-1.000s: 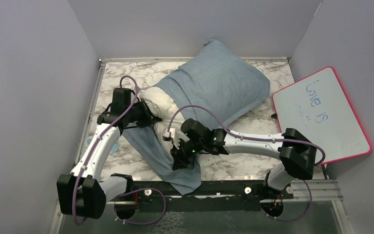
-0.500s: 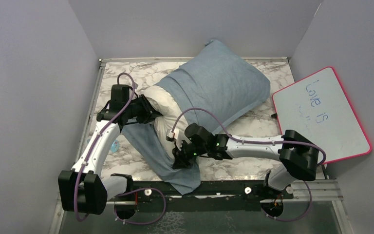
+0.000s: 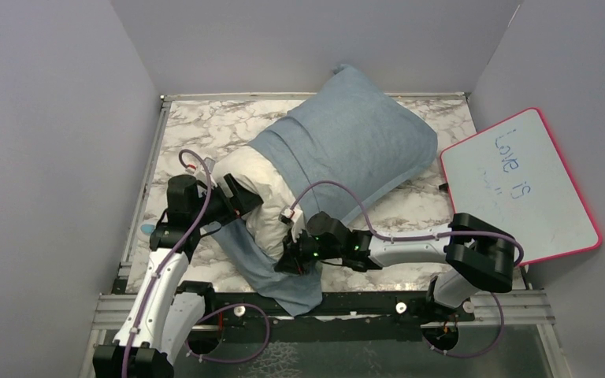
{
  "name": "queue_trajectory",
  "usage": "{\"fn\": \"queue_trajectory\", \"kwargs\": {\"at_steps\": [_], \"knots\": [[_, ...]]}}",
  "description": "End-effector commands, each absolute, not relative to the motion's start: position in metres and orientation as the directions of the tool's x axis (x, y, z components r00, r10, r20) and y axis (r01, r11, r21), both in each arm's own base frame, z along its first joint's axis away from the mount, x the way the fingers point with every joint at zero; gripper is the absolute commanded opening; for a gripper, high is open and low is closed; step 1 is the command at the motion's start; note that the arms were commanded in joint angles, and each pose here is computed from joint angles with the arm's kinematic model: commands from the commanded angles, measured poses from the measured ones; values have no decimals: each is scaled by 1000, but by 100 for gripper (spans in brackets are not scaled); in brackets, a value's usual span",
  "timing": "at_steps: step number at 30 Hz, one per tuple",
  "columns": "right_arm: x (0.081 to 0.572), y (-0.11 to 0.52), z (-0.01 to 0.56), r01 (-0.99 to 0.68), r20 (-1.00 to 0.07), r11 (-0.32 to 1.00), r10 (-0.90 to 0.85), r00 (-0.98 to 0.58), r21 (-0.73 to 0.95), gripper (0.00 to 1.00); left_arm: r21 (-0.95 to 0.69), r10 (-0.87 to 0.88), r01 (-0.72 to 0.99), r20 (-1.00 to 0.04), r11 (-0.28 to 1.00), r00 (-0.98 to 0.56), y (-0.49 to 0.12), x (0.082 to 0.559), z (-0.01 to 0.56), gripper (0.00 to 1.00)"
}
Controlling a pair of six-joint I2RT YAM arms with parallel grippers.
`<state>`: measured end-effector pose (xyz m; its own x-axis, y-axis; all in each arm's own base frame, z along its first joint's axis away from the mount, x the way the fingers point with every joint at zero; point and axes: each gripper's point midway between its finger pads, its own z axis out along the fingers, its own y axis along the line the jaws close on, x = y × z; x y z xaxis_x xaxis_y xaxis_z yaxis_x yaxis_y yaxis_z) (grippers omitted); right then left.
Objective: Remove the pillowcase from the pillow
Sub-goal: Remove the pillow from the pillowcase.
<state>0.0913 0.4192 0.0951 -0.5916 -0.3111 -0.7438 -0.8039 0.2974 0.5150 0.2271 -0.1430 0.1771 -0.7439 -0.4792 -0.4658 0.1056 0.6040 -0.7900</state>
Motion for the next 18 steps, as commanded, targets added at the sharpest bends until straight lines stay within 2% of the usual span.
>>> {"fn": "queue_trajectory", "kwargs": {"at_steps": [1, 3, 5, 8, 10, 13, 18], "knots": [[87, 429, 119, -842, -811, 232, -238, -535, 487, 10, -841, -394, 161, -401, 517, -827, -161, 194, 174, 86], [91, 428, 125, -854, -830, 239, -220, -512, 463, 9, -842, -368, 161, -387, 515, -846, -164, 187, 177, 86], [99, 425, 131, -843, -836, 279, -185, -517, 460, 9, -811, -354, 149, -402, 566, -844, -160, 186, 177, 86], [106, 425, 144, -847, -858, 293, -137, -496, 443, 9, -685, -419, 28, -477, 728, -773, -127, 200, 176, 90], [113, 426, 149, -838, -857, 326, -129, -498, 438, 9, -639, -462, -15, -538, 769, -705, -110, 207, 188, 93], [123, 429, 154, -829, -863, 370, -123, -490, 418, 8, -650, -487, 1, -571, 760, -661, -108, 208, 203, 96], [134, 437, 166, -842, -889, 382, -102, -447, 380, 7, -749, -338, 222, -515, 625, -788, -151, 184, 203, 96]]}}
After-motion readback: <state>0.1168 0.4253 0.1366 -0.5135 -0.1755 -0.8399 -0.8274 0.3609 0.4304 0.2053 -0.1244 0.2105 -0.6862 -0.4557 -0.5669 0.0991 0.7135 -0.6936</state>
